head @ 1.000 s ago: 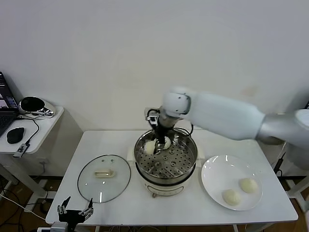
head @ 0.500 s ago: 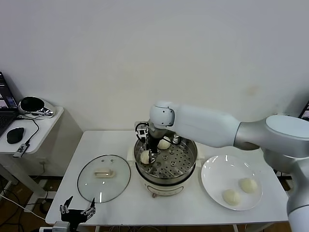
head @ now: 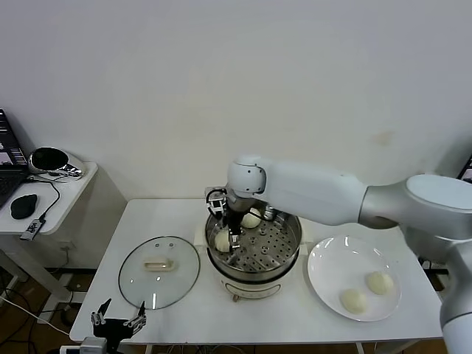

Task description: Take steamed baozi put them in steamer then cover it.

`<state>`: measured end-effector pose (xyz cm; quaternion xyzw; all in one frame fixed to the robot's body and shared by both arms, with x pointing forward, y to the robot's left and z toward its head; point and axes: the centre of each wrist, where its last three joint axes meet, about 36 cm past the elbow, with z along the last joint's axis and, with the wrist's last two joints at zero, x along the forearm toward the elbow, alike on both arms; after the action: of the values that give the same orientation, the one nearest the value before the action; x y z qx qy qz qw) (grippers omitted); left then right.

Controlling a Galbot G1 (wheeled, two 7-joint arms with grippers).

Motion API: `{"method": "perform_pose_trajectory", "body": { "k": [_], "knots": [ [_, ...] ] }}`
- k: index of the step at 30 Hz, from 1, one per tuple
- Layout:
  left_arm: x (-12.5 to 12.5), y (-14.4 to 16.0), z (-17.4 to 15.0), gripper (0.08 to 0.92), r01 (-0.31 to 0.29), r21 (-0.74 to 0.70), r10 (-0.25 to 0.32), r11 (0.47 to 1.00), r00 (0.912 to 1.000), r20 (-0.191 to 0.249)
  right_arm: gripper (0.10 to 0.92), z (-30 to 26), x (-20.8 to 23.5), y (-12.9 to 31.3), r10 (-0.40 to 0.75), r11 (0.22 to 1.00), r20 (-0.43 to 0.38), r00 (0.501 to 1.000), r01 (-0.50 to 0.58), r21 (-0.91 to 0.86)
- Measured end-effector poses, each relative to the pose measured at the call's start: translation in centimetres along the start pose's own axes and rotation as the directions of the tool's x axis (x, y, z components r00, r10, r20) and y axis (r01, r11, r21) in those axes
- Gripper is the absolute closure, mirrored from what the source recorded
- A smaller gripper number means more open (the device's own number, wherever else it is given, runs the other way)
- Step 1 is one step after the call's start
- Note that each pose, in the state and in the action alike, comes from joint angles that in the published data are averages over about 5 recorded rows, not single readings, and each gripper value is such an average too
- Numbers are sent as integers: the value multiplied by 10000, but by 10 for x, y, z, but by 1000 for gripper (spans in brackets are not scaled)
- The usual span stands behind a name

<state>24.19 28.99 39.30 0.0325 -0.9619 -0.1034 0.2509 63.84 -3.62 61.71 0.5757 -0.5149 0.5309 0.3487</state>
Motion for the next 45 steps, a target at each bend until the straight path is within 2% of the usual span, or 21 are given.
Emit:
{"method": "perform_pose_trajectory", "body": {
  "k": [11, 21, 31, 45],
  "knots": [
    [3, 1, 2, 177, -69, -134, 68, 9999, 9999, -130, 200, 81, 77, 14, 634, 9978, 144, 9979, -631, -202],
    [6, 3, 1, 177, -160, -263, 157, 9995, 9998, -123, 200, 194, 114, 65, 972, 9921, -297, 9948, -992, -763],
    [6, -6, -1, 177, -325, -96, 325, 9994, 9994, -68, 200, 270, 83, 133, 466, 9903, -758, 9960, -560, -1268],
    [11, -5, 3, 177, -189, -165, 185, 9997, 9995, -246, 200, 307, 14, 177, -496, 9892, -1355, 9895, 299, -1434]
  ]
}}
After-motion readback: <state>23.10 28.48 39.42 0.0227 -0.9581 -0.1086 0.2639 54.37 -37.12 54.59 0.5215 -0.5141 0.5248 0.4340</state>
